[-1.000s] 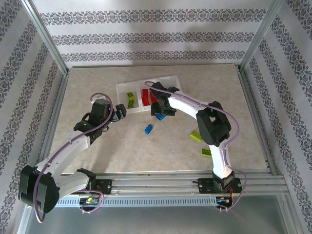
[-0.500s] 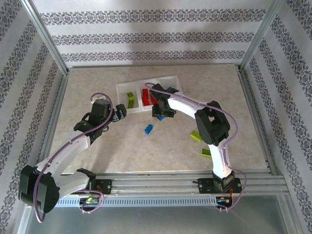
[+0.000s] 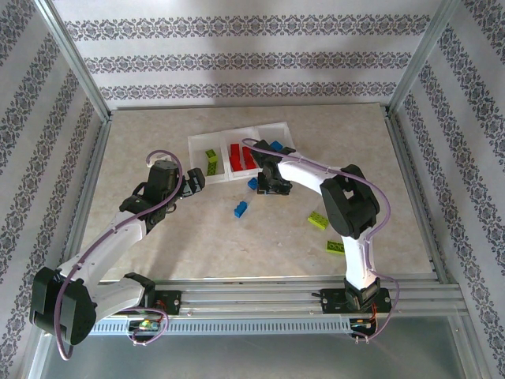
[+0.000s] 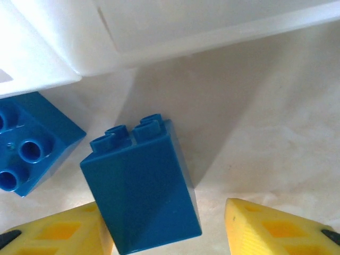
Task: Sort the legos into containers by color
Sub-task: Pick up the lego from the center of the table, then place the lego in the container, then pick up the lego from the center of the table, then place the lego in the container.
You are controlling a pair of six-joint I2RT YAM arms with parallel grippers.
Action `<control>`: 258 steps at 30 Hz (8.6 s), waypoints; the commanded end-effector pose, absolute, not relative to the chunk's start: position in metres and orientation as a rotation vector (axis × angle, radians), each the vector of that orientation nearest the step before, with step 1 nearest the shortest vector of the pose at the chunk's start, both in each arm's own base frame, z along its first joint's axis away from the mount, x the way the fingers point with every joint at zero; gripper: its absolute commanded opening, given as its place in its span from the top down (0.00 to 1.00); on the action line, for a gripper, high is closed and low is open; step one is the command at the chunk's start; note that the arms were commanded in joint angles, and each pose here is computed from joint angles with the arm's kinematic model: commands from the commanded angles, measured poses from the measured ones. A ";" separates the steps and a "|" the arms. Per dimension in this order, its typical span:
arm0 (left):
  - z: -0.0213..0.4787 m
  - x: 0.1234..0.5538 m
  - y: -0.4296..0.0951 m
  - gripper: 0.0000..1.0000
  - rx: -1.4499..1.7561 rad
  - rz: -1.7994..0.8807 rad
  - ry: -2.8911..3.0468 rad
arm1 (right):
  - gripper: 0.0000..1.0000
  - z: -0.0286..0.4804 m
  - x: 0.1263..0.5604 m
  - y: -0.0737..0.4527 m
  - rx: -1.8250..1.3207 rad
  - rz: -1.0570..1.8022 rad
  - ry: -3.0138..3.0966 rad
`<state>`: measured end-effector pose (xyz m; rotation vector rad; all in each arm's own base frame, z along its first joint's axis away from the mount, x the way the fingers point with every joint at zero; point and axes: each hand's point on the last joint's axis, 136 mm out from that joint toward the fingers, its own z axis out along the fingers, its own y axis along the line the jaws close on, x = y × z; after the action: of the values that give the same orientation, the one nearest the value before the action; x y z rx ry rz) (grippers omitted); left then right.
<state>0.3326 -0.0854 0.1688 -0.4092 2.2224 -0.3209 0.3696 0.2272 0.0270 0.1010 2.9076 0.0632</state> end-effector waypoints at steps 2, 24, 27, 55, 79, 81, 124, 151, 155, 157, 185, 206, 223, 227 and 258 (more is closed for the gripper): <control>0.172 0.340 -0.086 0.00 -0.430 -0.351 2.199 | 0.45 0.042 0.376 0.229 0.101 0.084 2.873; 0.171 0.338 -0.085 0.00 -0.429 -0.346 2.203 | 0.66 0.036 0.378 0.219 0.079 0.069 2.883; 0.171 0.338 -0.084 0.00 -0.429 -0.343 2.204 | 0.66 0.044 0.376 0.217 0.082 0.070 2.869; 0.171 0.334 -0.081 0.00 -0.421 -0.326 2.211 | 0.66 0.130 0.480 0.204 0.067 0.098 2.620; 0.168 0.329 -0.083 0.00 -0.421 -0.340 2.230 | 0.54 0.117 0.541 0.223 0.104 0.336 2.605; 0.169 0.330 -0.083 0.00 -0.423 -0.342 2.228 | 0.54 0.121 0.539 0.222 0.105 0.337 2.604; 0.166 0.330 -0.080 0.00 -0.434 -0.336 2.221 | 0.15 0.054 0.382 0.282 -0.218 0.067 2.726; 0.165 0.330 -0.079 0.00 -0.435 -0.328 2.225 | 0.45 0.026 0.402 0.305 -0.384 0.051 2.725; 0.164 0.331 -0.080 0.00 -0.435 -0.333 2.227 | 0.52 0.025 0.397 0.307 -0.398 0.064 2.729; 0.164 0.331 -0.080 0.00 -0.435 -0.334 2.229 | 0.54 0.025 0.395 0.309 -0.409 0.073 2.731; 0.166 0.332 -0.080 0.00 -0.431 -0.336 2.225 | 0.65 0.011 0.388 0.308 -0.377 0.000 2.780; 0.162 0.332 -0.082 0.00 -0.424 -0.342 2.238 | 0.69 0.111 0.389 0.264 -0.209 0.003 2.613; 0.162 0.328 -0.080 0.00 -0.425 -0.332 2.239 | 0.68 0.129 0.471 0.201 0.017 0.025 2.581; 0.164 0.328 -0.079 0.00 -0.421 -0.329 2.238 | 0.67 0.119 0.486 0.197 0.032 0.019 2.591; 0.161 0.324 -0.109 0.00 -0.245 -0.421 2.312 | 0.27 0.160 0.487 0.180 0.063 -0.003 2.492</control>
<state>0.3260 -0.0998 0.1612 -0.3174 2.2783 -0.4061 0.4937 0.1922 0.1190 0.0419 2.5763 0.0096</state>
